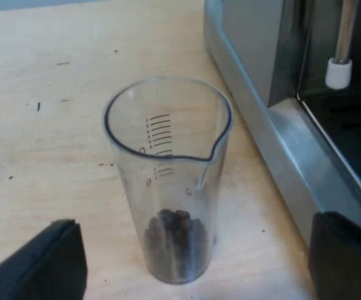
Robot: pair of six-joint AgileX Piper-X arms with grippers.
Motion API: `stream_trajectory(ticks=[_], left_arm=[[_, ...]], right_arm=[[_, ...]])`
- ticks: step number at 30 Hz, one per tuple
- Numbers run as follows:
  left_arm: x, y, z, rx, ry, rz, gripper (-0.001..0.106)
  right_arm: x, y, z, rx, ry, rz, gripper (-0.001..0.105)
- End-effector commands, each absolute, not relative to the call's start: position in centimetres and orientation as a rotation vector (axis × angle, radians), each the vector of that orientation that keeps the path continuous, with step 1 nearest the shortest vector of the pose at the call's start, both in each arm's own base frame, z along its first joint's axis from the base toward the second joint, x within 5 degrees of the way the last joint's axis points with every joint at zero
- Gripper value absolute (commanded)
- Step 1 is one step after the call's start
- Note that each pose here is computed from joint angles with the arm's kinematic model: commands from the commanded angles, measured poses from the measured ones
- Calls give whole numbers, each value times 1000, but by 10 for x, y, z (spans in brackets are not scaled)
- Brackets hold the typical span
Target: Pour the beans into the coffee machine
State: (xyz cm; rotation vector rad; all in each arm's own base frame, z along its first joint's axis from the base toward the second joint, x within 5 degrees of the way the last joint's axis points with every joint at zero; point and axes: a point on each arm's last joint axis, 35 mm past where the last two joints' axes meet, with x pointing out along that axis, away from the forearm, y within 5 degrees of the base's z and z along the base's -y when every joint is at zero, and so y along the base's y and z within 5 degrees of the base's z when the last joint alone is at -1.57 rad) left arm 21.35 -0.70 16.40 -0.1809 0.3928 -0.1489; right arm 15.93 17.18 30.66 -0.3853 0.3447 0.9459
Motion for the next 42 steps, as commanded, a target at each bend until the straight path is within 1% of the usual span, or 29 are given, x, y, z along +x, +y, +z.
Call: stream_trajectory(ticks=[1, 9, 15, 20, 25, 27, 29, 30, 31, 32, 33, 34, 35, 37, 38, 39, 42], left_arm=[[221, -7, 162, -184, 361, -131, 89], [238, -8, 144, -185, 371, -136, 89], [257, -8, 142, -184, 347, -143, 89], [273, -8, 136, -187, 364, -149, 89], [281, -9, 138, -187, 357, -152, 89], [281, -8, 138, -186, 355, -148, 86], [281, -8, 138, -186, 355, -149, 80], [281, -8, 138, -186, 357, -148, 80], [281, -8, 138, -186, 358, -148, 63], [281, -9, 138, -187, 358, -153, 55], [281, -9, 138, -188, 358, -157, 51], [281, -9, 138, -190, 359, -168, 44], [281, -10, 138, -192, 360, -180, 42], [280, -12, 138, -201, 364, -238, 31], [280, -13, 138, -206, 368, -267, 28], [280, -13, 139, -209, 372, -279, 27], [277, -13, 142, -211, 383, -283, 26]], right_arm=[[160, 173, 313, -378, 316, 945, 69], [160, 173, 313, -378, 316, 945, 69], [160, 173, 313, -378, 316, 945, 69], [160, 173, 313, -378, 316, 945, 69], [160, 173, 313, -378, 316, 945, 69], [160, 173, 313, -378, 316, 945, 69], [160, 173, 313, -378, 316, 945, 69], [160, 173, 313, -378, 316, 945, 69], [160, 173, 313, -378, 316, 945, 69], [160, 173, 313, -378, 316, 945, 69], [160, 173, 313, -378, 316, 945, 69], [160, 173, 313, -378, 316, 945, 69], [160, 173, 313, -378, 316, 945, 69], [160, 173, 313, -378, 316, 945, 69], [160, 173, 313, -378, 316, 945, 69], [160, 173, 313, -378, 316, 945, 69], [160, 173, 313, -378, 316, 945, 69]])
